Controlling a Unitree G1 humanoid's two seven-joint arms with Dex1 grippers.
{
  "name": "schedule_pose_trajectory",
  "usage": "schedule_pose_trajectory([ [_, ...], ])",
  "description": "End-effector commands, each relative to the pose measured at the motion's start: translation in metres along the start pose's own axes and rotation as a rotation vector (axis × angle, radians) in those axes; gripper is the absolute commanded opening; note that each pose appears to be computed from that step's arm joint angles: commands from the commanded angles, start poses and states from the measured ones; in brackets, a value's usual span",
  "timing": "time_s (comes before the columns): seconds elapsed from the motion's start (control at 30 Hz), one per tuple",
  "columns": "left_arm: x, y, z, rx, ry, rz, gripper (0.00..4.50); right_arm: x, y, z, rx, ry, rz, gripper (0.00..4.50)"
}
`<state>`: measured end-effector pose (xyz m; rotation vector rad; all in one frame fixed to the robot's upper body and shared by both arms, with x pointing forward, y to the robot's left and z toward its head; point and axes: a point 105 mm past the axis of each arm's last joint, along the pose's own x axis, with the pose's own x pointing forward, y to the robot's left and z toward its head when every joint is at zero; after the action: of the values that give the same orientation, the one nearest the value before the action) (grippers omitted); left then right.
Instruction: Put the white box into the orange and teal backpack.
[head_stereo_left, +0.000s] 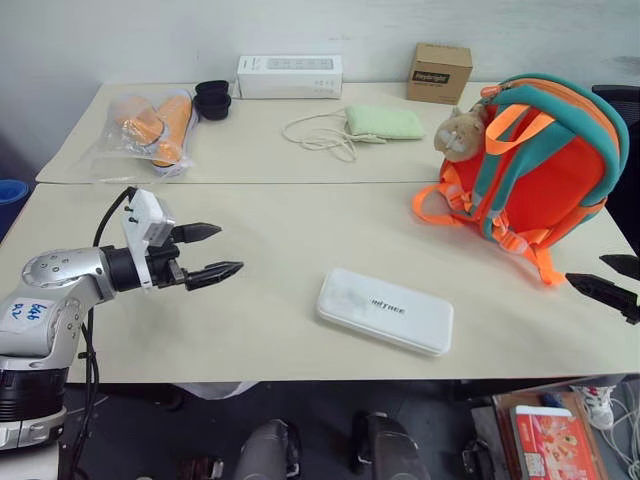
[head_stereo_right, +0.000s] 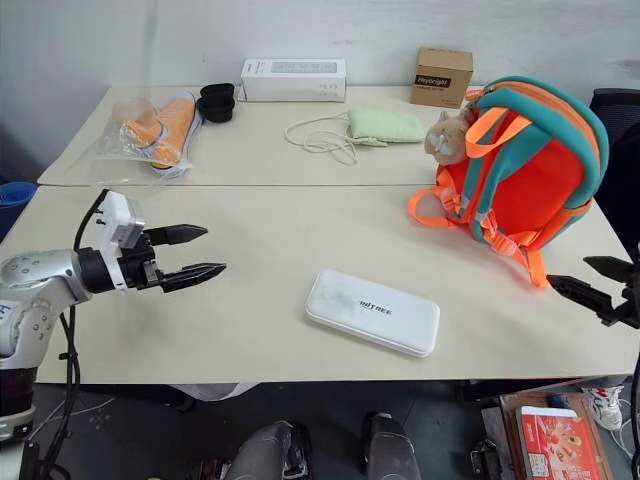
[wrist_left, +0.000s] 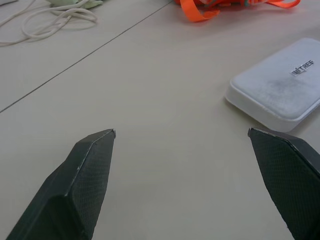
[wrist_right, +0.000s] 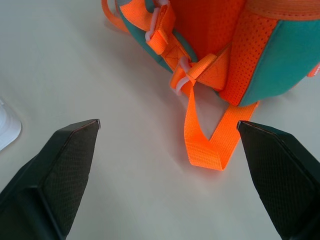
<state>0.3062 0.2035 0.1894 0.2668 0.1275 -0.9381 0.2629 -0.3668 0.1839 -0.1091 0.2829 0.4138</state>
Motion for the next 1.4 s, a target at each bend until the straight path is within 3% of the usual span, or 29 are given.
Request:
schedule_pose_trajectory([
  [0.03, -0.001, -0.001, 0.003, 0.011, -0.027, 0.002, 4.47, -0.008, -0.003, 0.014, -0.025, -0.051, -0.033, 4.50],
  [0.37, 0.004, 0.000, 0.004, -0.006, -0.029, 0.003, 4.47, -0.007, -0.005, 0.018, -0.034, -0.045, -0.058, 4.50],
  [0.53, 0.007, -0.003, 0.005, 0.006, -0.022, -0.030, 4.47, -0.001, 0.009, 0.026, -0.071, -0.017, 0.026, 4.50],
  [0.57, 0.010, -0.006, 0.005, 0.008, -0.020, -0.050, 4.50, 0.000, 0.014, 0.027, -0.082, -0.008, 0.055, 4.14],
  [0.73, 0.030, -0.035, -0.005, 0.064, 0.047, -0.249, 3.03, 0.011, 0.051, 0.021, -0.149, 0.084, 0.241, 2.62],
  [1.0, 0.075, -0.054, -0.013, 0.149, 0.053, -0.420, 0.69, 0.029, 0.092, -0.013, -0.259, 0.263, 0.489, 0.08],
  [1.07, 0.086, -0.058, -0.015, 0.161, 0.047, -0.437, 0.07, 0.035, 0.098, -0.026, -0.299, 0.306, 0.527, 0.00],
  [1.4, 0.114, -0.058, -0.029, 0.282, 0.120, -0.402, 0.02, 0.070, 0.109, -0.034, -0.319, 0.294, 0.545, 0.00],
])
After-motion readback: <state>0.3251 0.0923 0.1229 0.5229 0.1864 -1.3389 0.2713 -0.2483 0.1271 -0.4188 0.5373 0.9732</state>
